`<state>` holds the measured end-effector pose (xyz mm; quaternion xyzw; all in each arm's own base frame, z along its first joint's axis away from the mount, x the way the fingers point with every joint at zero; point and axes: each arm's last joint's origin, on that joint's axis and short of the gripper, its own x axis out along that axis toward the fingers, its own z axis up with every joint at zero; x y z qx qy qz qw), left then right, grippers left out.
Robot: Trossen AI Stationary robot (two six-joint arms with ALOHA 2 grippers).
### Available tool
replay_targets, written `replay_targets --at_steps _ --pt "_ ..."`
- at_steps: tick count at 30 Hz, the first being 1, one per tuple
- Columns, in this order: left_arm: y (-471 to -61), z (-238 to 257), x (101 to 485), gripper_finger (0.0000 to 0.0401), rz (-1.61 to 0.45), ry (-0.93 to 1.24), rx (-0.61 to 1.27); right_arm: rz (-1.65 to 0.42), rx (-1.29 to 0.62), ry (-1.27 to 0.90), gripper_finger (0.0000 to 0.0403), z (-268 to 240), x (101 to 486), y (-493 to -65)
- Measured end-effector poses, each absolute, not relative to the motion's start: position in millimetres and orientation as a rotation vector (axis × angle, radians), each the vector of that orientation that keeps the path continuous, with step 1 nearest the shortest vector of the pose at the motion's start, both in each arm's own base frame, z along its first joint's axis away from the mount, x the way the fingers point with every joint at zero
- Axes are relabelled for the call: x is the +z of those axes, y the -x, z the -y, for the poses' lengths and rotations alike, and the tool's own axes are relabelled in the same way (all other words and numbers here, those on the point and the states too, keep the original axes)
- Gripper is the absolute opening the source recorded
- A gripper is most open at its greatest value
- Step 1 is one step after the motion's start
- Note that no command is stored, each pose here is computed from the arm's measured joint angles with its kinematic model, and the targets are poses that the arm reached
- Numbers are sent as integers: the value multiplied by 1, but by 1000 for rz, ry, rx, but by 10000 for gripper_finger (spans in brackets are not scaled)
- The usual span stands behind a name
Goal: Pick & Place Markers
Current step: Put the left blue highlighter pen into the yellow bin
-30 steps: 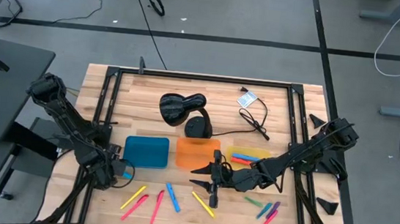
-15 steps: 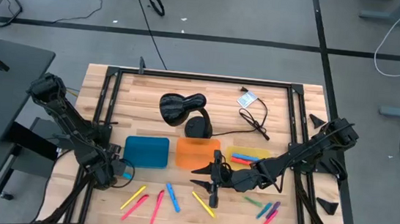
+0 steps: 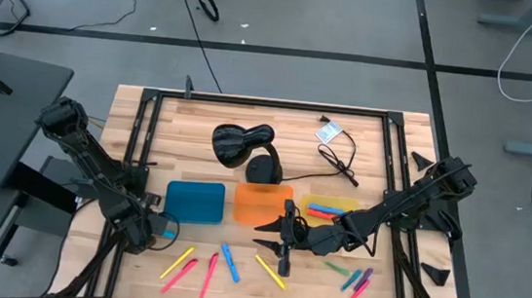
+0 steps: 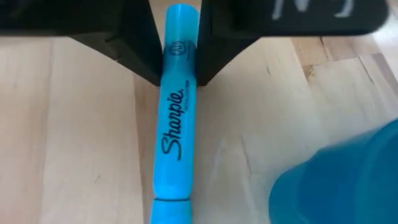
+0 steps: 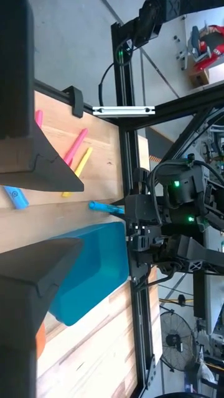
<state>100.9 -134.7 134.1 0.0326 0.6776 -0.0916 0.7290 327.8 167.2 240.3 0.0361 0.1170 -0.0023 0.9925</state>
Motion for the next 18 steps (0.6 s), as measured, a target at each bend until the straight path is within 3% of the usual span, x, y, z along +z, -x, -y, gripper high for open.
replay_targets --at_steps 4,18 --pt "-101 135 134 70 -1501 -40 -186 -234 -4 -73 130 -167 240 -328" --pt "-109 148 149 69 -1462 41 -205 -233 -2 -48 130 -167 240 -328"
